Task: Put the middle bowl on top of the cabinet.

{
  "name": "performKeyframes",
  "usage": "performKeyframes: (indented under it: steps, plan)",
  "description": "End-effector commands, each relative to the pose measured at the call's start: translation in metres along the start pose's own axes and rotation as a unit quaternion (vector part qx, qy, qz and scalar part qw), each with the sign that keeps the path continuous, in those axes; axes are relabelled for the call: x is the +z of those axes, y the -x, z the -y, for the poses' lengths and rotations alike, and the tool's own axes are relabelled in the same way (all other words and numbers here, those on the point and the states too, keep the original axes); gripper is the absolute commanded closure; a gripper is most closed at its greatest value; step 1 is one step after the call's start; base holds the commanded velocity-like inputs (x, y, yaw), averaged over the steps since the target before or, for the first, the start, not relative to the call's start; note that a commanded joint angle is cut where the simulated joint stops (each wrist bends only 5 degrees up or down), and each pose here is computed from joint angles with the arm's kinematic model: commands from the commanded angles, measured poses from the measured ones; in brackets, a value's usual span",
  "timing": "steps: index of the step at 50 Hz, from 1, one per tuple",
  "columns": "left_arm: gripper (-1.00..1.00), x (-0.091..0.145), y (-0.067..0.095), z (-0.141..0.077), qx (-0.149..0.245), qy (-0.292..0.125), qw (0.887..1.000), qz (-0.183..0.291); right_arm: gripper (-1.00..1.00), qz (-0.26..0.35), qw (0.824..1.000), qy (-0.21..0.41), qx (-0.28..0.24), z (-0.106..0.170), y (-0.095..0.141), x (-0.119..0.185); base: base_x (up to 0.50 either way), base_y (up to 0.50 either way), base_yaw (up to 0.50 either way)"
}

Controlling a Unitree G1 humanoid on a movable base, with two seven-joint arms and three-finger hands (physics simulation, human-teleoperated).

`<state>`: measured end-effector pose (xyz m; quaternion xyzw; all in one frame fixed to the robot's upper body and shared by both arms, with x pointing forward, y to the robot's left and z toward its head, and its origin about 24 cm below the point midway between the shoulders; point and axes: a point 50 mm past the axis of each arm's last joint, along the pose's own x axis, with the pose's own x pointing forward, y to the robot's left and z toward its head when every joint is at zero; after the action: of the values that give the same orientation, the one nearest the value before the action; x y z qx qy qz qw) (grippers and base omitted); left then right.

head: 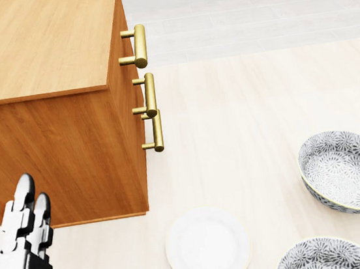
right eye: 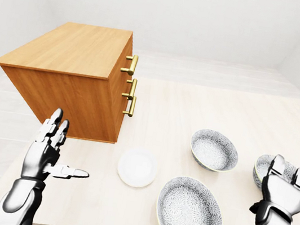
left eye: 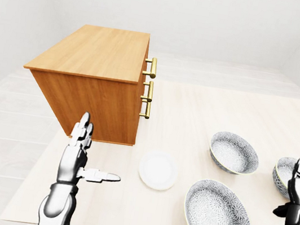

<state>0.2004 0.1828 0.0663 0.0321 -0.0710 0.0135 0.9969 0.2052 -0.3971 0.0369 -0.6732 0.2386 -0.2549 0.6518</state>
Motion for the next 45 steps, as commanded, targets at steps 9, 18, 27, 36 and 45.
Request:
performKeyframes:
  steps: [9,18,27,36,45]
  plan:
    - [-1.0,-0.002,0.0,0.0,0.001,0.0,1.0,-0.005,-1.0,-0.036,0.999,0.0,0.023,-0.014,-0.009,-0.011,0.0,0.0,0.0]
    - [-1.0,-0.001,0.0,0.001,0.001,-0.001,1.0,-0.002,-1.0,-0.049,0.998,-0.001,0.027,-0.014,-0.012,-0.016,0.0,0.0,0.0]
    - [-1.0,0.0,0.001,0.001,0.001,-0.003,1.0,-0.002,-1.0,-0.056,0.998,0.001,0.032,-0.019,-0.011,-0.017,0.0,0.0,0.0]
    - [-1.0,-0.002,0.001,0.002,0.002,-0.004,1.0,-0.004,-1.0,-0.056,0.998,0.002,0.035,-0.022,-0.012,-0.017,0.0,0.0,0.0]
    - [-1.0,-0.003,0.001,0.002,0.002,-0.004,1.0,-0.006,-1.0,-0.055,0.998,0.001,0.038,-0.024,-0.012,-0.016,0.0,0.0,0.0]
